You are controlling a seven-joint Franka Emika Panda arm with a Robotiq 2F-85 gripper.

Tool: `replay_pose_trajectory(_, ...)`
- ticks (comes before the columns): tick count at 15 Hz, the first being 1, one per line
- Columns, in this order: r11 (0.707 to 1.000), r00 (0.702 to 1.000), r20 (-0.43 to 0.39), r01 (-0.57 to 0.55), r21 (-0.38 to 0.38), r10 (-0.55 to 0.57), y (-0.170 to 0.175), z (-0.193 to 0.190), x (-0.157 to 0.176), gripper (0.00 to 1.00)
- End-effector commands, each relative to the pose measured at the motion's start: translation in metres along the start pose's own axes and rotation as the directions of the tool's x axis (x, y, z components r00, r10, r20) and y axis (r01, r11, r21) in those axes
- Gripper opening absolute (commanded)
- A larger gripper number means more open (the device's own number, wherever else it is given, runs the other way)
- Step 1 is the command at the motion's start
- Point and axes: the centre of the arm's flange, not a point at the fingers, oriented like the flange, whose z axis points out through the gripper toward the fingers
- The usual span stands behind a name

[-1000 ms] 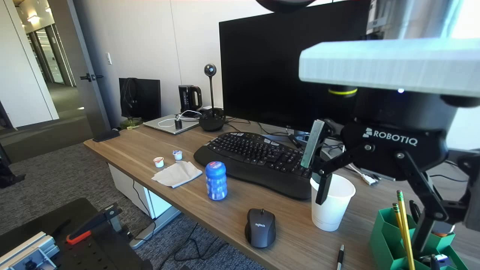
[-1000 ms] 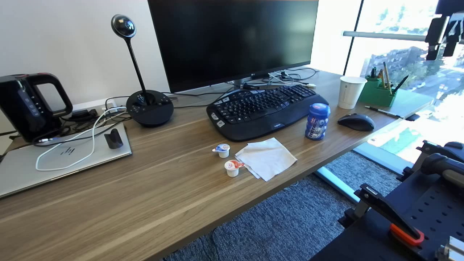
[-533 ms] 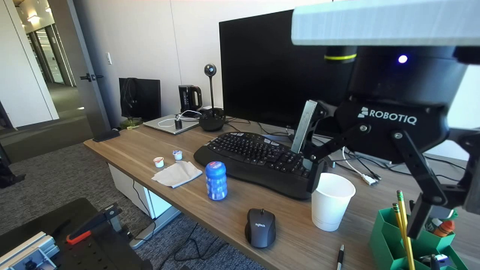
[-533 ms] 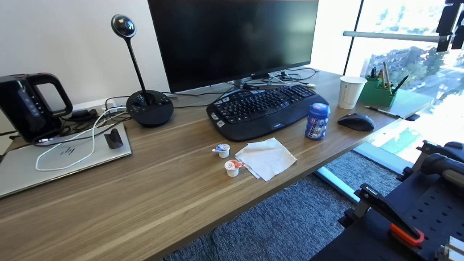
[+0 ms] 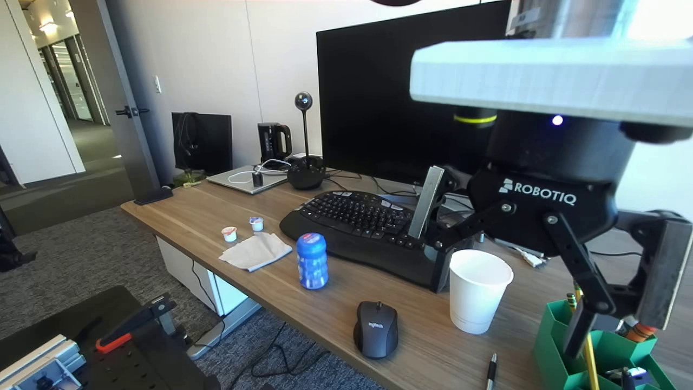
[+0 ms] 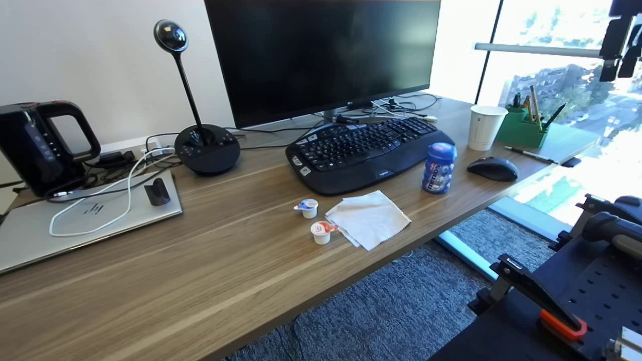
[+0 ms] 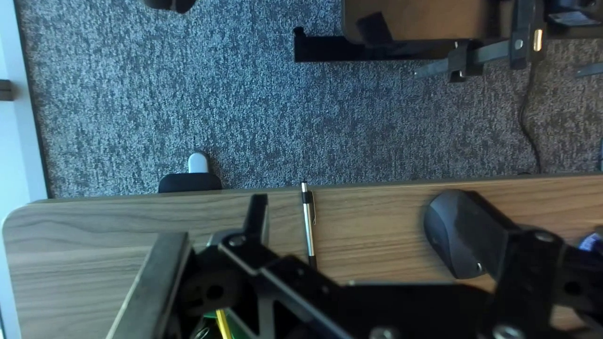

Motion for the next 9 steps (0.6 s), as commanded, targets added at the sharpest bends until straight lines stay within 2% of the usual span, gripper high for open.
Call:
replay_pose_trajectory(1, 1.000, 0.999, -0.032, 0.015, -0.021, -0.015, 0.003, 0.012, 0.018, 1.00)
replay_pose_trajectory(9, 0.994, 0.992, -0.124, -0.017, -0.108, 0.003, 0.008, 0.036, 0.045, 1.00)
